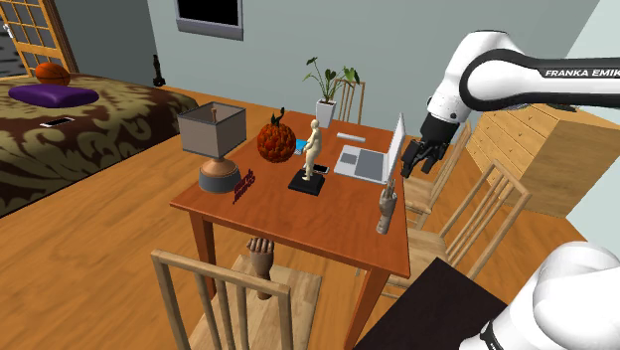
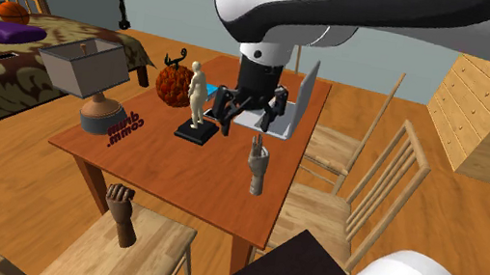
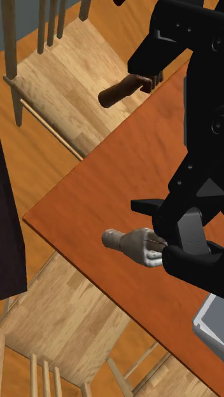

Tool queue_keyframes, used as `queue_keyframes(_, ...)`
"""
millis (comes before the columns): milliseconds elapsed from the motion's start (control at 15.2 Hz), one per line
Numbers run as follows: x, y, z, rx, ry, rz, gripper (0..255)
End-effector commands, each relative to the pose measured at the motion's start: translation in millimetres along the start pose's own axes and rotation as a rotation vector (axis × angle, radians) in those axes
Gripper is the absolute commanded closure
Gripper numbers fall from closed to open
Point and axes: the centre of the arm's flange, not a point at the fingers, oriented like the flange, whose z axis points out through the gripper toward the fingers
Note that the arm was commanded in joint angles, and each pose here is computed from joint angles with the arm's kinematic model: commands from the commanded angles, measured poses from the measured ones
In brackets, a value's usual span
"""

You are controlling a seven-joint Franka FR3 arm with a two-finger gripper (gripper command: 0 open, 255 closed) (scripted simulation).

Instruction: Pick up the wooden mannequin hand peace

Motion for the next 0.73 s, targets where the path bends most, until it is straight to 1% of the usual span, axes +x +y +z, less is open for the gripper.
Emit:
queue_keyframes(0,17,17,16,0.002,-0.005,0.017,0)
queue_keyframes(660,98,92,95,0.018,-0.035,0.101,0)
